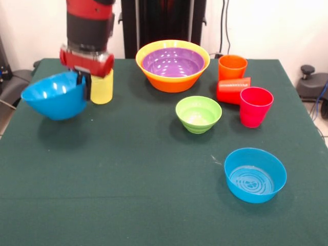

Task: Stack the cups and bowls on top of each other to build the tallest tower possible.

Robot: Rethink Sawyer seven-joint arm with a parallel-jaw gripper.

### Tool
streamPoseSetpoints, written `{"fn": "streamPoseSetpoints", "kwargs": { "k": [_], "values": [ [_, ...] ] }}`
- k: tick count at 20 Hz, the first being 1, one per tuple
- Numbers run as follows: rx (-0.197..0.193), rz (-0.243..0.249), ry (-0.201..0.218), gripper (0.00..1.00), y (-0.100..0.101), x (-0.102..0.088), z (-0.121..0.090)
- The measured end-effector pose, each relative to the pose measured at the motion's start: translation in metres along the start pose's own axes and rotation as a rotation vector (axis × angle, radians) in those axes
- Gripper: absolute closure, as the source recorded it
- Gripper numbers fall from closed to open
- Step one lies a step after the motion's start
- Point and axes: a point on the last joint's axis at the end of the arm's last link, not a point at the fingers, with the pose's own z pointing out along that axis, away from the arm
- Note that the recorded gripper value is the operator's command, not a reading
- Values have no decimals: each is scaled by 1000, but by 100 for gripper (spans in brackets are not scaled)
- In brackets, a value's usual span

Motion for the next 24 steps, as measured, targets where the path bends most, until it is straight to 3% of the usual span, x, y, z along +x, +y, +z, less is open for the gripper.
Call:
{"fn": "streamPoseSetpoints", "kwargs": {
  "k": [2,4,7,10,15,18,19,24],
  "values": [
    [5,3,-1,100,-2,-2,-13],
    [15,17,4,100,-5,-7,-43],
    [19,40,19,100,-6,-10,-72],
    [18,51,34,100,-2,-10,-89],
    [-3,57,79,100,43,1,-142],
    [-15,59,85,100,60,7,-153],
    [-33,61,86,100,83,15,-165],
    [-59,88,110,100,123,39,-178]
  ]
}}
